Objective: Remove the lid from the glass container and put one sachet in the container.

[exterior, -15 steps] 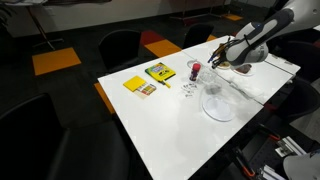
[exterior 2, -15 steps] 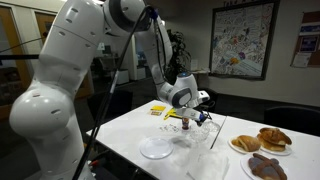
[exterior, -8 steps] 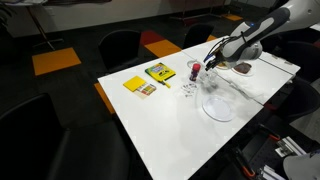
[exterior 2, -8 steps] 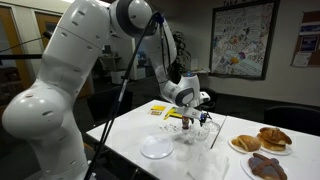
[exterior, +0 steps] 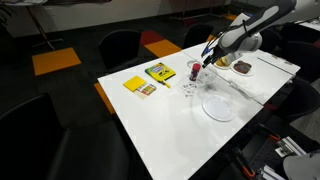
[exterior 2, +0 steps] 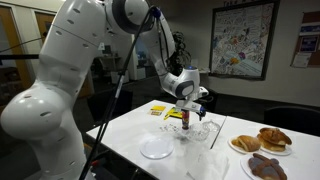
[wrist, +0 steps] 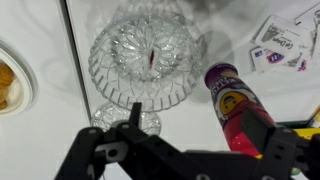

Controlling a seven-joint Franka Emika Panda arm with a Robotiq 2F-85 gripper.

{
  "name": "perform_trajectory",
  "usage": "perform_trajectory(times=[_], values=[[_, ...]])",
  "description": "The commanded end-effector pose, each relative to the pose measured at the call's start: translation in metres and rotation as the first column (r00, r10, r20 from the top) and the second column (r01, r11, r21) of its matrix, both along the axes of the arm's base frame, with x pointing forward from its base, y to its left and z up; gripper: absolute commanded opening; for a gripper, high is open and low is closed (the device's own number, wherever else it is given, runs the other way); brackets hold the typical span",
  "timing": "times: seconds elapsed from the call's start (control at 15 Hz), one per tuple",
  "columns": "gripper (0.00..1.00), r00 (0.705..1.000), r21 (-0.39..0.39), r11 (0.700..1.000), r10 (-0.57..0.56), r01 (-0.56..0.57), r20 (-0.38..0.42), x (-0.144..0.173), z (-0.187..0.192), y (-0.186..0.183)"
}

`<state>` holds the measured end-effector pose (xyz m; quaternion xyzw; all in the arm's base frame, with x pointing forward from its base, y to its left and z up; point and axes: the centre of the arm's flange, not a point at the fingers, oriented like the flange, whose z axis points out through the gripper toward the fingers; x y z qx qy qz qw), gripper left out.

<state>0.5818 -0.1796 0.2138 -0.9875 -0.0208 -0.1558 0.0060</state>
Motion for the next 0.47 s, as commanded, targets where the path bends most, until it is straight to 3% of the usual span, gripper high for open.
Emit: perform_trajectory(times=[0.0, 0.4], values=[[1.0, 0.997, 0.017, 0.997, 0.071, -0.071, -0.023, -0.006, 0.048, 0.014], [1.0, 0.987, 0.002, 0.988, 0.157, -0.157, -0.008, -0.004, 0.102, 0.04]])
